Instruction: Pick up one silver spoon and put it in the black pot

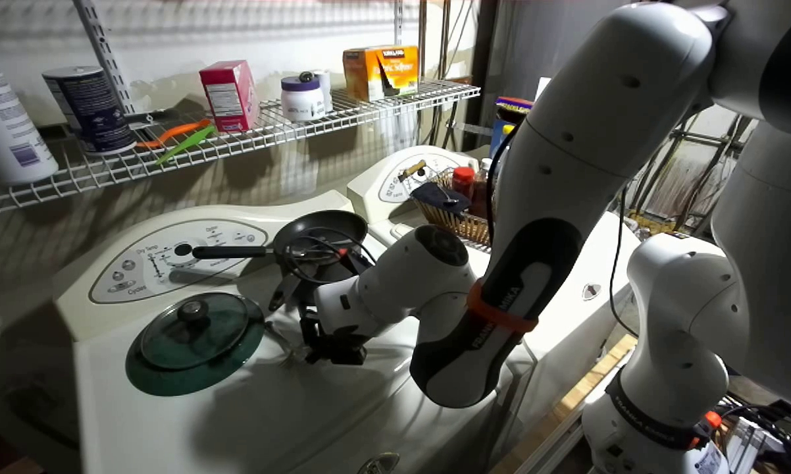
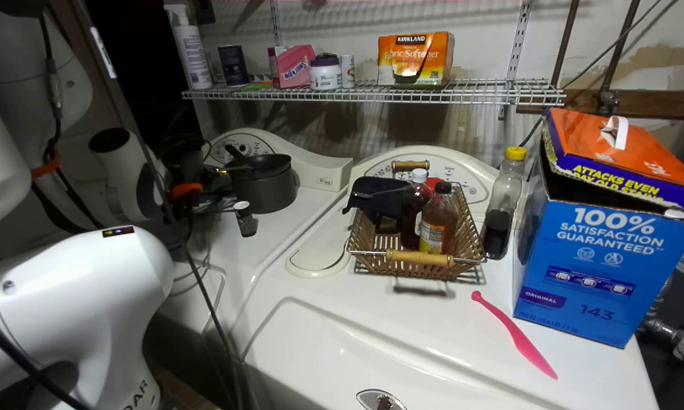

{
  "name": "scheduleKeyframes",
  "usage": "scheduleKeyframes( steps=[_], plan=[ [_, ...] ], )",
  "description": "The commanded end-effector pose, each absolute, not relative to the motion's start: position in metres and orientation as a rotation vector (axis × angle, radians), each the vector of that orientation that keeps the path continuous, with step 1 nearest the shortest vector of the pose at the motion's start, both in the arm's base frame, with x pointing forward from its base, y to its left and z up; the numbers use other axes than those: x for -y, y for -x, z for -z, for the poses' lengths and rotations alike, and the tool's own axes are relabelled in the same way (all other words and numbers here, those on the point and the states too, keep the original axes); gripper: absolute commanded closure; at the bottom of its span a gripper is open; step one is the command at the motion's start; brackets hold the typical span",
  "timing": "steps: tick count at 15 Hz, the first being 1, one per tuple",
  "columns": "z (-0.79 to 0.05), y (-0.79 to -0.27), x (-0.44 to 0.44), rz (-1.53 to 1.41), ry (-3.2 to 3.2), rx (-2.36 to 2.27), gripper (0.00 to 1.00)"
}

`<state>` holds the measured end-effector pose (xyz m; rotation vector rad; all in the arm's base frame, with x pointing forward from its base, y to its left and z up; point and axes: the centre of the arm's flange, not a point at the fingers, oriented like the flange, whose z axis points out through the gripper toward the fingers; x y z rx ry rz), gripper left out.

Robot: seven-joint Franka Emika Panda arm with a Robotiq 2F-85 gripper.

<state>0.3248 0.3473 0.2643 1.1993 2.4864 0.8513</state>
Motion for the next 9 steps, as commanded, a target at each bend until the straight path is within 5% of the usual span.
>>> scheduleKeyframes(
  steps=[1, 9],
  plan=[
    [-0.284, -0.309, -0.345, -0.871, -1.186, -2.448, 0.97],
    [-0.3, -0.284, -0.355, -0.913, -1.172, -2.407, 0.97]
  ],
)
